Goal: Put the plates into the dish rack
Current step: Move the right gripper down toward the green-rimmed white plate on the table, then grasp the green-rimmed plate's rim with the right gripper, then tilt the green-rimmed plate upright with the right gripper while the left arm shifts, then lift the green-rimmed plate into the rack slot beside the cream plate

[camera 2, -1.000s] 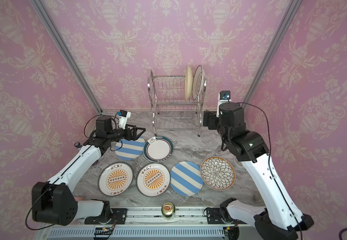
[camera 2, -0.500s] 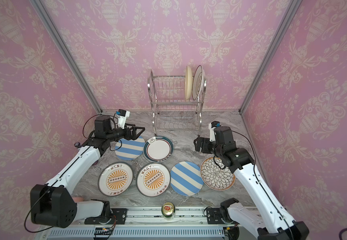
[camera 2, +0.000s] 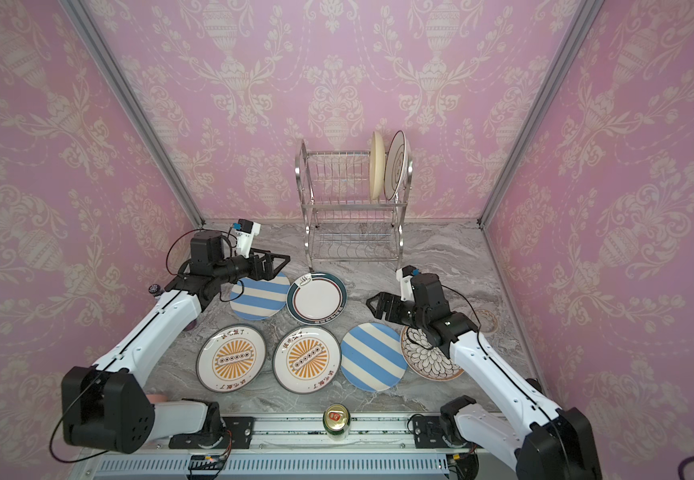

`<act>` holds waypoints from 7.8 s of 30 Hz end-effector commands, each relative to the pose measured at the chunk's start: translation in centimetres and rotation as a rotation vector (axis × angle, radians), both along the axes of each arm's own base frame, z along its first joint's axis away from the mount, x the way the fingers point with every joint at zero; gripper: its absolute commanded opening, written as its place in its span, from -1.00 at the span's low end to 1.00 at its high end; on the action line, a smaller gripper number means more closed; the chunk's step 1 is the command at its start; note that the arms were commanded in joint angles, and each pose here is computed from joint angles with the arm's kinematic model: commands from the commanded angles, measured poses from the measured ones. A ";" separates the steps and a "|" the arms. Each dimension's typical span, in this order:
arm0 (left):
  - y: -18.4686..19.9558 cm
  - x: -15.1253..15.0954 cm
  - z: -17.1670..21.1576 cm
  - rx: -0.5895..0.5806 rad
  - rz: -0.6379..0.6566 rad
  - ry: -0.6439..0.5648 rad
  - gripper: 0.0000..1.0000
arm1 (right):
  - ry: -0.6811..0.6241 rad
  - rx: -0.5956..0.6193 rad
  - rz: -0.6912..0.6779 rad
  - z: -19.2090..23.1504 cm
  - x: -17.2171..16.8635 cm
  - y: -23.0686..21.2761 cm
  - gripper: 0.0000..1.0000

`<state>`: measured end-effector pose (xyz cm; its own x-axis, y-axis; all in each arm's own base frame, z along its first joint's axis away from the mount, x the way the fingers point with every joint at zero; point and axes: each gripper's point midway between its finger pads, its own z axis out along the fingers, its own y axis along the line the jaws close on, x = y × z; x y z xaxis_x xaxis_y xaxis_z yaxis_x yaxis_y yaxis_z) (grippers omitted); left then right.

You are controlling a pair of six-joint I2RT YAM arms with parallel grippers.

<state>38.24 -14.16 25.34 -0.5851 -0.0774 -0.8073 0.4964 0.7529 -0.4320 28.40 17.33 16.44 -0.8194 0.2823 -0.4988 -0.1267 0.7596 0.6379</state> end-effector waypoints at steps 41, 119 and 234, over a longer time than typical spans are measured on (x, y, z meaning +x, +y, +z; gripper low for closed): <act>-0.5 -3.4 -11.3 -0.021 0.136 0.319 0.99 | 0.179 0.131 0.131 -11.7 7.8 9.9 0.19; -3.1 2.8 -0.9 0.021 0.087 -0.051 0.99 | 0.121 0.074 -0.070 -4.6 7.9 5.9 -1.00; 0.1 -2.1 -0.1 -0.019 0.121 0.058 0.99 | -0.857 -0.822 -0.687 38.3 14.2 -4.2 -1.00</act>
<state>37.30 -14.12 25.80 -0.5790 -0.1596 -0.7996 0.3824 0.8129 -0.4392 43.11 14.07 51.10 -0.1009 -0.1503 -0.9835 0.2103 0.9630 -0.1687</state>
